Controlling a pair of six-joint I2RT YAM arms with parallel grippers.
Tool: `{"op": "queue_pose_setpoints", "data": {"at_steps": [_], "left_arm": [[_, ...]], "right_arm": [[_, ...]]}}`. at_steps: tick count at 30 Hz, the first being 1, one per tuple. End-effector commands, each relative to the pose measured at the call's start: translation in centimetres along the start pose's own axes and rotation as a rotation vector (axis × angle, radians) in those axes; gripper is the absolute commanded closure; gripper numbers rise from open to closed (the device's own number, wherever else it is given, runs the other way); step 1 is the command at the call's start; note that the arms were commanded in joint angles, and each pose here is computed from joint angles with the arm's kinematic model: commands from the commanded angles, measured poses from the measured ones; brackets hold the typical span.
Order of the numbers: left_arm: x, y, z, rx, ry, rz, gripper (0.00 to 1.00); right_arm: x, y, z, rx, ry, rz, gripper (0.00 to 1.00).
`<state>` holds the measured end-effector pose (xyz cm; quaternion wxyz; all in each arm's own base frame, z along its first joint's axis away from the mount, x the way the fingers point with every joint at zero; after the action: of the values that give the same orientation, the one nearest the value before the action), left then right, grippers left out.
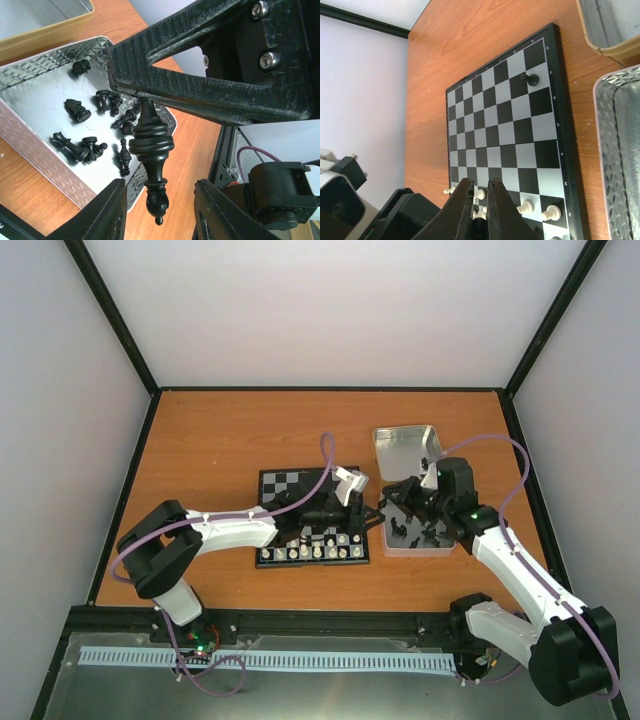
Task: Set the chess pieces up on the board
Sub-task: Pick up the chess piece from the storage box, then place the chess piece on the chessboard.
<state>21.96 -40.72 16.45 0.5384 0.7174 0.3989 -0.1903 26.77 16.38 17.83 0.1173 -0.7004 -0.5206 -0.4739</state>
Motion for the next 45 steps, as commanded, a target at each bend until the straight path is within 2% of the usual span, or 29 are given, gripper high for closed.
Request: {"op": "queue_pose_setpoints", "data": {"at_steps": [1,12,20,24,28,33,38,41,45], "left_arm": [[-1.4,2.1,0.0,-0.051,-0.052,0.033,0.68],[-0.4,3.5,-0.2,-0.106,0.042,0.055,0.98],[1.0,2.5,-0.7,-0.082,0.113,0.059,0.99],[2.4,2.1,-2.3,-0.080,0.231,0.060,0.99],[4.9,2.9,-6.7,-0.127,0.430,0.016,0.99],[6.8,6.0,-16.4,-0.312,0.650,-0.059,0.99],[6.7,7.7,-24.4,-0.475,0.729,-0.098,0.99],[6.3,7.7,-26.5,-0.508,0.741,-0.099,0.99],[6.5,7.0,-26.8,-0.489,0.733,-0.112,1.00]], "right_arm": [[1.5,0.0,-0.1,0.010,0.069,-0.005,0.94],[1.2,-0.2,0.0,0.020,0.056,-0.035,0.95],[0.9,1.2,-0.1,-0.036,0.000,-0.083,0.96],[0.6,2.6,0.1,-0.092,-0.062,-0.185,0.95],[1.3,3.6,1.0,-0.154,-0.124,-0.341,0.95],[3.5,2.9,4.9,-0.167,-0.163,-0.531,0.95],[4.7,2.0,9.5,-0.159,-0.167,-0.648,0.95],[5.4,1.4,12.0,-0.165,-0.178,-0.745,0.95],[5.0,1.2,14.9,-0.193,-0.199,-0.813,0.95]]}}
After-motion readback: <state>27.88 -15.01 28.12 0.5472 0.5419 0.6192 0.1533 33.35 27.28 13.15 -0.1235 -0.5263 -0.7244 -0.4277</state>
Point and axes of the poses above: each gripper's point midway between its finger pads, its own z axis out along the fingers, its own x axis along the line the jaws close on, y = z × x, the point moved 1 cm from there along -z, back along the fingers, and after that the axes turned 2 degrees about -z, right-handed, at the moved point
